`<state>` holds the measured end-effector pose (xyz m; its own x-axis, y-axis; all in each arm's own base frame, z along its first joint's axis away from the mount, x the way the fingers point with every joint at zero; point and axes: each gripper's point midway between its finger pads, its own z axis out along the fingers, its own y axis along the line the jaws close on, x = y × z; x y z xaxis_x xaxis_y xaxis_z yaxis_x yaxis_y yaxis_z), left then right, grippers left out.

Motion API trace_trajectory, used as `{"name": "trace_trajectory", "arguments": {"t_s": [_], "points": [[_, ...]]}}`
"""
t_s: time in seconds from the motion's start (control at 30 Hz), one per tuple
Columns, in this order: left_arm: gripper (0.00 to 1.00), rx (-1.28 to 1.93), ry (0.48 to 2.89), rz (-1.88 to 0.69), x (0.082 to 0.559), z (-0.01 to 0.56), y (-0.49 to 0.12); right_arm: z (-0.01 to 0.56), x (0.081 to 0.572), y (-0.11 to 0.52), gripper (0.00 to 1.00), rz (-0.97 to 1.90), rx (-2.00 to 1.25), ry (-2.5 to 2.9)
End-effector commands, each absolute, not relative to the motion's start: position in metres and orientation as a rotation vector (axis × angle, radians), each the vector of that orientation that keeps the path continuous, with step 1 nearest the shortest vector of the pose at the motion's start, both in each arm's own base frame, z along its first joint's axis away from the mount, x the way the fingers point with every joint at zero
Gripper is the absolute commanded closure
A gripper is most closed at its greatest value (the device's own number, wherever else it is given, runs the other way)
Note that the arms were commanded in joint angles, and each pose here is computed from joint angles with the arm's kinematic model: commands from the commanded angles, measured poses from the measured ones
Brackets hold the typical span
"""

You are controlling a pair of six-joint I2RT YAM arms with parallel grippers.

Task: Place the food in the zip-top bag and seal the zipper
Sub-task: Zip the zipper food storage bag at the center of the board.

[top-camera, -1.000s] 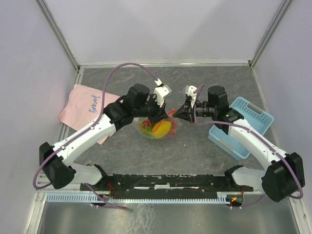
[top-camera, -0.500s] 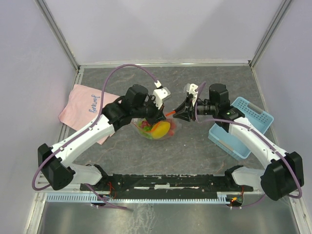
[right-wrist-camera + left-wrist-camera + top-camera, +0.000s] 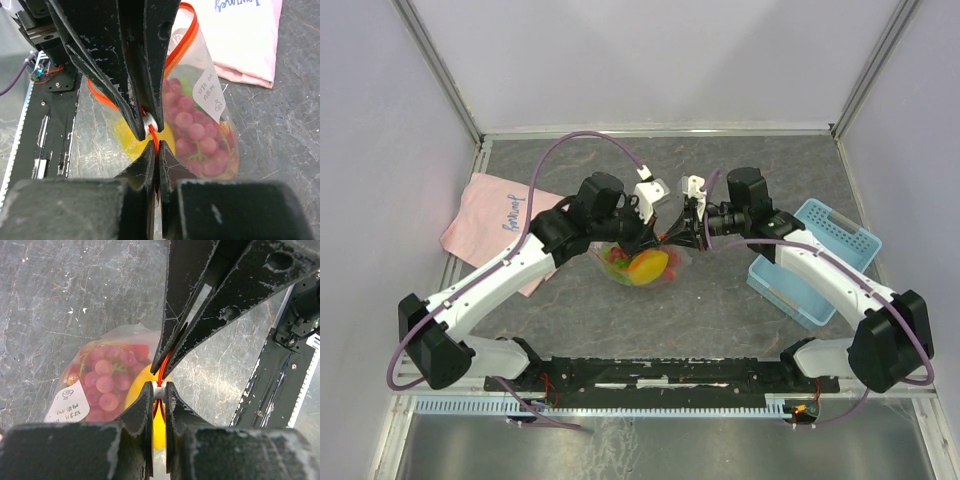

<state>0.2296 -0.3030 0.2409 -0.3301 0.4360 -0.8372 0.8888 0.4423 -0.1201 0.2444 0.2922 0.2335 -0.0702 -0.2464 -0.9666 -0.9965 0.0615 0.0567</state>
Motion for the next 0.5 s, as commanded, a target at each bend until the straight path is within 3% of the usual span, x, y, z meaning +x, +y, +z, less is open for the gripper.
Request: {"name": "trace_trajectory", "arguments": {"t_s": [0.0, 0.47], "points": [[0.97, 1.093, 1.84, -0.736, 0.236, 0.272, -0.302, 0.255, 0.25, 0.292, 0.98, 1.027, -1.344, 1.407], [0.97, 0.976, 1.937, -0.53, 0.246, 0.259, -0.264, 0.265, 0.279, 0.254, 0.98, 0.749, -1.106, 1.542]]}}
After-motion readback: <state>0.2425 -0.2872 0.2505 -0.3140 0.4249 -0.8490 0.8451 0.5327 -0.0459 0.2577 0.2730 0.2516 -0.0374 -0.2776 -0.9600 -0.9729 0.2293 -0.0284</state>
